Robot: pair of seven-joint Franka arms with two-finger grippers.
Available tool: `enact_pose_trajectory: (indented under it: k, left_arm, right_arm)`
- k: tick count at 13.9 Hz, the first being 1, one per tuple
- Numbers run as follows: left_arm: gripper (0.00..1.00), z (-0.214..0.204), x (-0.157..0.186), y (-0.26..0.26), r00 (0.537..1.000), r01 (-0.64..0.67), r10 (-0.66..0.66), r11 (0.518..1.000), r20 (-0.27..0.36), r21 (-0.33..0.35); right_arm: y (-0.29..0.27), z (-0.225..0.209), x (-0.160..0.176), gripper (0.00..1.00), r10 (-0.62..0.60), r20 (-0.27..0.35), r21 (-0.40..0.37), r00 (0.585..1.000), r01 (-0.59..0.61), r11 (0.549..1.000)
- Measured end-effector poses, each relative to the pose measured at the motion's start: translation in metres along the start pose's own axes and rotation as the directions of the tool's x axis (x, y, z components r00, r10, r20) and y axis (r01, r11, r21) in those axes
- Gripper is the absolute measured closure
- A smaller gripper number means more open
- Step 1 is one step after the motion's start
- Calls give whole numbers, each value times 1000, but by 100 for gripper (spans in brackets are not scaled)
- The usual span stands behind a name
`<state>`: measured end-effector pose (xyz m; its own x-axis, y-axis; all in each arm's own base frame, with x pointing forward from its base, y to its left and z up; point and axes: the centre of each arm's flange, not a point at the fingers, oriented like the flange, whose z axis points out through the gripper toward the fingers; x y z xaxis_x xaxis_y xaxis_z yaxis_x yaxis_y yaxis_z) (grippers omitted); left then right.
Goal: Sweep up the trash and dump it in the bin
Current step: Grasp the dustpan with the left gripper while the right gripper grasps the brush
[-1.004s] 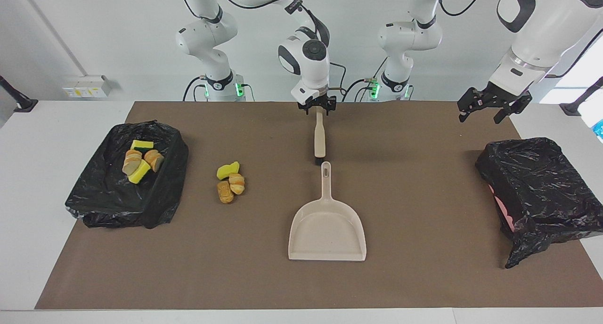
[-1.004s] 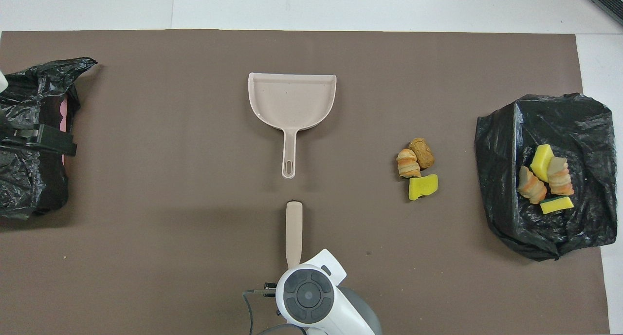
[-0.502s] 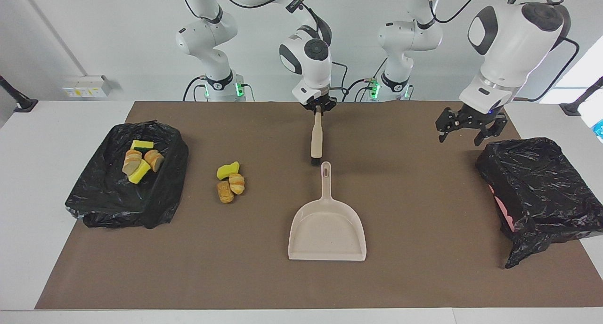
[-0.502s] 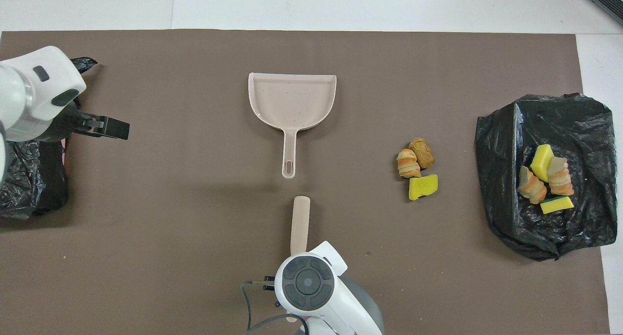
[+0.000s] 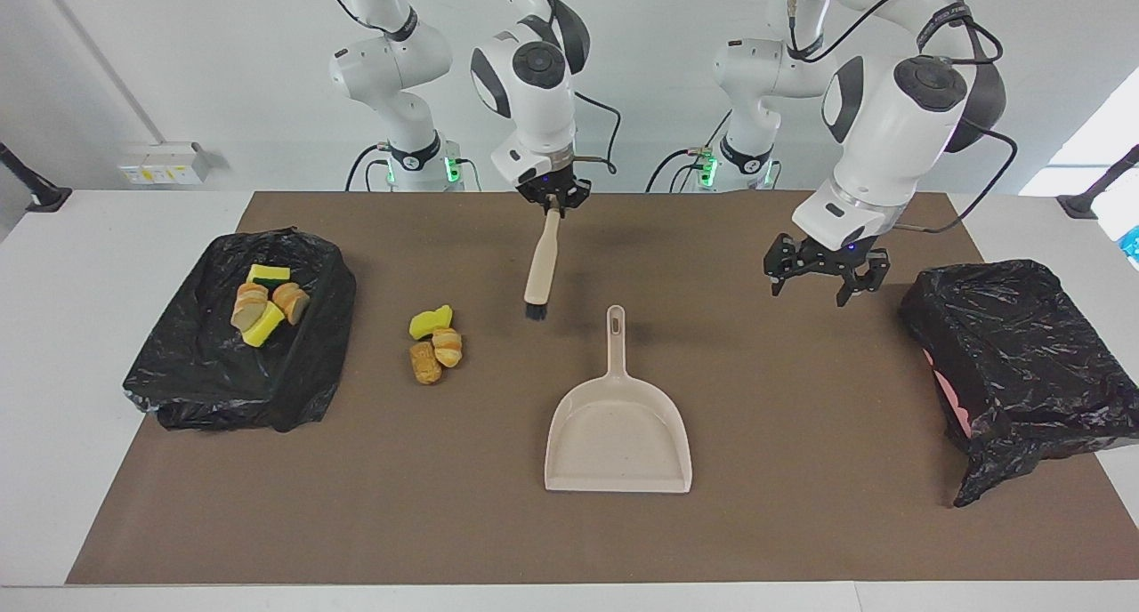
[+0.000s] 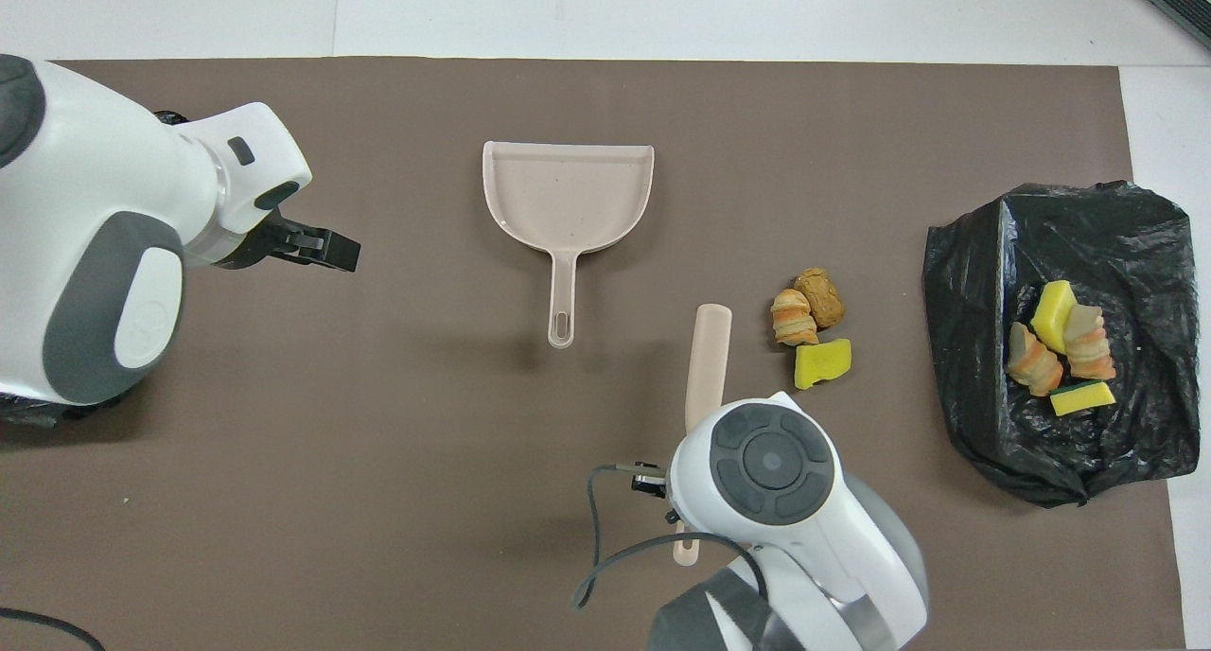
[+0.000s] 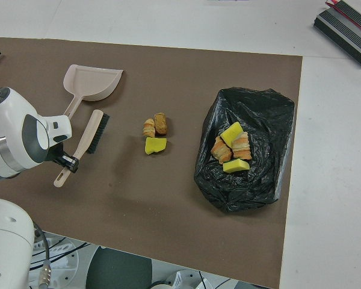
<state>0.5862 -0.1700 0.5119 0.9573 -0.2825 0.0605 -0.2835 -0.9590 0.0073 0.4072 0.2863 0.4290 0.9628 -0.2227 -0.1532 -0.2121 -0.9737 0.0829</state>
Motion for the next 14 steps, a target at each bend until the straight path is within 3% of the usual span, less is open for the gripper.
enact_pose_trajectory:
  k: [4,9,14]
  left_arm:
    - [0,49,24,78,998,29,-29,1000,47,-1]
    - [0,93,39,160,997,73,-73,997,21,-9]
    - [0,101,36,203,994,104,-104,994,-20,-29]
  right_arm:
    - [79,14,52,74,-119,29,-181,992,123,976]
    - [159,31,103,74,-298,91,-296,950,312,903]
    - [158,68,125,74,-351,118,-283,929,370,885]
